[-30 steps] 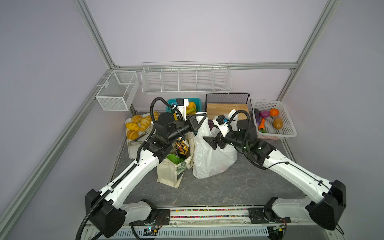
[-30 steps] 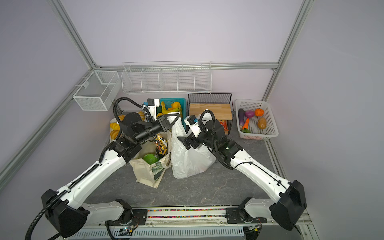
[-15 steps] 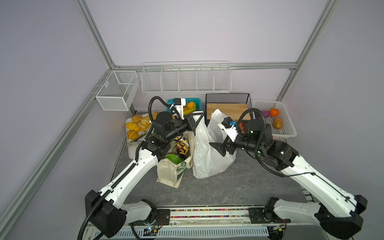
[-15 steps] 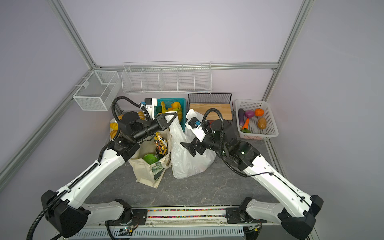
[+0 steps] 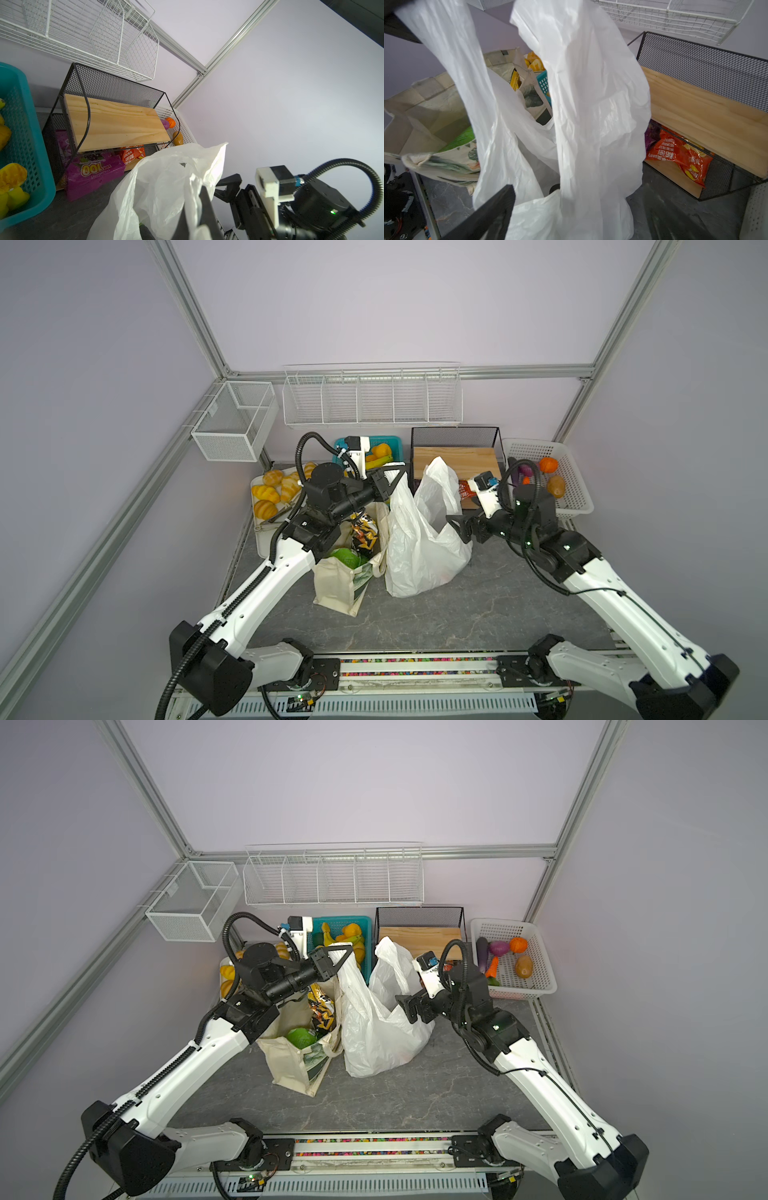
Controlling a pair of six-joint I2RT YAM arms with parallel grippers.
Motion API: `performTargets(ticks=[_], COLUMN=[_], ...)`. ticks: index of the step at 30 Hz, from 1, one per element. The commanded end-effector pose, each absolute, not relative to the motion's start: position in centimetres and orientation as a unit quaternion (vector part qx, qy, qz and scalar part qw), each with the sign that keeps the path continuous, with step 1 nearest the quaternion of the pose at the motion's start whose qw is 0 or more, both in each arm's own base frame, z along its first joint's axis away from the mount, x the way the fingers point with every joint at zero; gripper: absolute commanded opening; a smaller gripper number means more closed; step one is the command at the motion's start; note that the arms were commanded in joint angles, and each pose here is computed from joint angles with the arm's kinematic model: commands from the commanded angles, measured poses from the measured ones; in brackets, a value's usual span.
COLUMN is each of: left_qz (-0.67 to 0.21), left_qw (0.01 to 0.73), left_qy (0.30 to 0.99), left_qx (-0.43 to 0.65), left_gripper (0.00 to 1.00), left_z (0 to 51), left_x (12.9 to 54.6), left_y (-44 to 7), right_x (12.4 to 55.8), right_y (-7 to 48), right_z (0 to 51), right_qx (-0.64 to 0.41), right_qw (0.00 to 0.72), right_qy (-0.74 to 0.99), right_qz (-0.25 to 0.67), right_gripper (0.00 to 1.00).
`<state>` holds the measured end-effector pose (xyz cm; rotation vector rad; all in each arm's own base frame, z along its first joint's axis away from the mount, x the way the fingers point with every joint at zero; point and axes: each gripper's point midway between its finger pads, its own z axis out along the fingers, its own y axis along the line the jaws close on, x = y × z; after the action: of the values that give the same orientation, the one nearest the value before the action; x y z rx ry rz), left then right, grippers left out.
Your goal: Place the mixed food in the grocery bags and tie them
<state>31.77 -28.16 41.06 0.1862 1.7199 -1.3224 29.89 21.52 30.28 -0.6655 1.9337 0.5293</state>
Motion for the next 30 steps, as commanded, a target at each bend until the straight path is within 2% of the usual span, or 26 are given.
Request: performTargets(ticks=[1, 6, 8, 10, 13, 17, 20, 24, 27, 30], left_qz=[-0.533, -0.48, -0.454, -0.438, -0.419, -0.359, -0.32, -0.337, -0.358, -0.342], left_qw=[0.474, 0.504, 0.528, 0.555, 0.603, 0.674, 0.696, 0.655, 0.602, 0.575], left_qy=[0.696, 0.714, 0.714, 0.703, 0.675, 0.636, 0.62, 0.626, 0.661, 0.691], left_qx=[0.075, 0.076, 0.074, 0.078, 0.076, 0.106, 0.169, 0.257, 0.269, 0.272], left_gripper=[0.0, 0.02, 0.12, 0.3, 0.46, 0.55, 0.57, 0.57, 0.56, 0.56], left_z=[41.8, 40.8, 40.6, 41.3, 43.9, 48.1, 50.8, 51.7, 50.6, 49.2], left_x=[31.4, 31.3, 31.3, 30.9, 29.8, 27.4, 24.8, 23.0, 24.4, 26.6], left_y=[-27.4, -25.7, -24.7, -23.7, -21.9, -20.7, -23.3, -29.6, -33.7, -36.5], right_x=[32.0, 33.3, 33.2, 33.0, 32.6, 32.2, 32.1, 32.2, 32.3, 32.2], right_y=[22.2, 20.8, 20.7, 20.6, 20.4, 20.5, 20.4, 20.3, 20.3, 20.2], right_z=[31.3, 31.5, 31.7, 31.7, 31.8, 31.9, 32.0, 31.8, 31.6, 31.4], right_qx=[-0.247, -0.189, -0.176, -0.162, -0.144, -0.138, -0.135, -0.131, -0.124, -0.116], right_qw=[0.525, 0.557, 0.561, 0.563, 0.562, 0.553, 0.554, 0.557, 0.557, 0.558], right_qy=[0.781, 0.777, 0.773, 0.772, 0.771, 0.775, 0.774, 0.773, 0.773, 0.771], right_qz=[0.23, 0.225, 0.235, 0.245, 0.262, 0.274, 0.275, 0.276, 0.279, 0.285], right_gripper=[0.76, 0.34, 0.25, 0.21, 0.18, 0.17, 0.16, 0.15, 0.13, 0.12])
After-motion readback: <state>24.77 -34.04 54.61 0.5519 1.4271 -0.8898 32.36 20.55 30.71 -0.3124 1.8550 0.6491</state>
